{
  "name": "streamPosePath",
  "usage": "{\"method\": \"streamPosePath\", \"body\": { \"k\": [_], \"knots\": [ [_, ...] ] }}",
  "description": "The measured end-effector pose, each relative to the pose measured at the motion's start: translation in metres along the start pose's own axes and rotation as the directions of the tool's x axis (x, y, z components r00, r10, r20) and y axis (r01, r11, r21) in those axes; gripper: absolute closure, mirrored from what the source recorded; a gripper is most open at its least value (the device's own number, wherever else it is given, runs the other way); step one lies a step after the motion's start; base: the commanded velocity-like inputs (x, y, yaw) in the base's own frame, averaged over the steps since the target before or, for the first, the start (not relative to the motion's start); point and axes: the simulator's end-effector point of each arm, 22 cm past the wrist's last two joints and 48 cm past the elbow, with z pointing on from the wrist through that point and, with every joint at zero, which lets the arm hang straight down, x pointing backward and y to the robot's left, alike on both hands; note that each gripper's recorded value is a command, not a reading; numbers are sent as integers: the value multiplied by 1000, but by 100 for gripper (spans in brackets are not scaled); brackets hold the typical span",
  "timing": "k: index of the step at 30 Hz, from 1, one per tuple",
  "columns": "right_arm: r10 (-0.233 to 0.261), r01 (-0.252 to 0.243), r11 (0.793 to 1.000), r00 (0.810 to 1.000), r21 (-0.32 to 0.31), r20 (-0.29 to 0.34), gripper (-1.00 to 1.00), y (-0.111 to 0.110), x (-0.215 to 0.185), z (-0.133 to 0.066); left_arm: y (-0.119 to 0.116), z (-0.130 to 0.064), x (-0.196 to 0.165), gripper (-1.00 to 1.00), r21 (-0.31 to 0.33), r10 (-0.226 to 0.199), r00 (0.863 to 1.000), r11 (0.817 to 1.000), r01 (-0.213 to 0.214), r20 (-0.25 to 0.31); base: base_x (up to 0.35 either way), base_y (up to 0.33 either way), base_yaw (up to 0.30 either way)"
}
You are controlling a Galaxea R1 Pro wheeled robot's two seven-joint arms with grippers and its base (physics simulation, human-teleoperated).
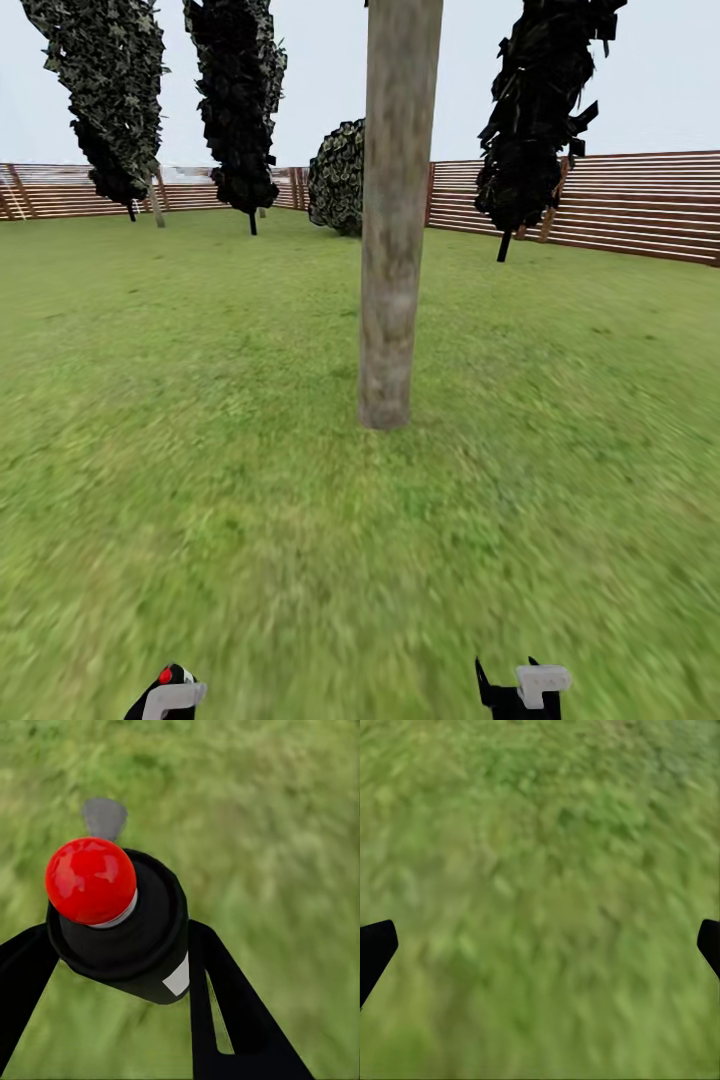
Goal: In the garden, pick up the pesticide atomizer on the floor and spray pesticide onto both trees until each tree trunk is fully covered.
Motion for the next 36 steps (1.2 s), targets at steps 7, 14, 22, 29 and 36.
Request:
{"method": "streamPosePath", "body": {
  "k": [7,14,22,29,36],
  "knots": [
    [-1,1,1000,1000,0,-1,-100,0,0,0,0,0,0,100,0,0,1000,1000,0,0,337,0,0],
    [0,0,1000,1000,0,-1,-100,0,0,0,0,0,0,100,0,0,1000,1000,0,0,338,0,0],
    [1,-1,1000,1000,0,-1,-100,0,0,0,0,0,0,100,0,0,1000,1000,0,0,339,0,0],
    [1,-1,1000,1000,1,3,-100,0,-1,0,0,0,-1,100,0,0,1000,1000,0,2,339,0,-148],
    [1,-1,1000,1000,1,6,-100,0,-3,0,0,0,-3,100,0,0,1000,1000,0,6,244,0,-208]
  ]
}}
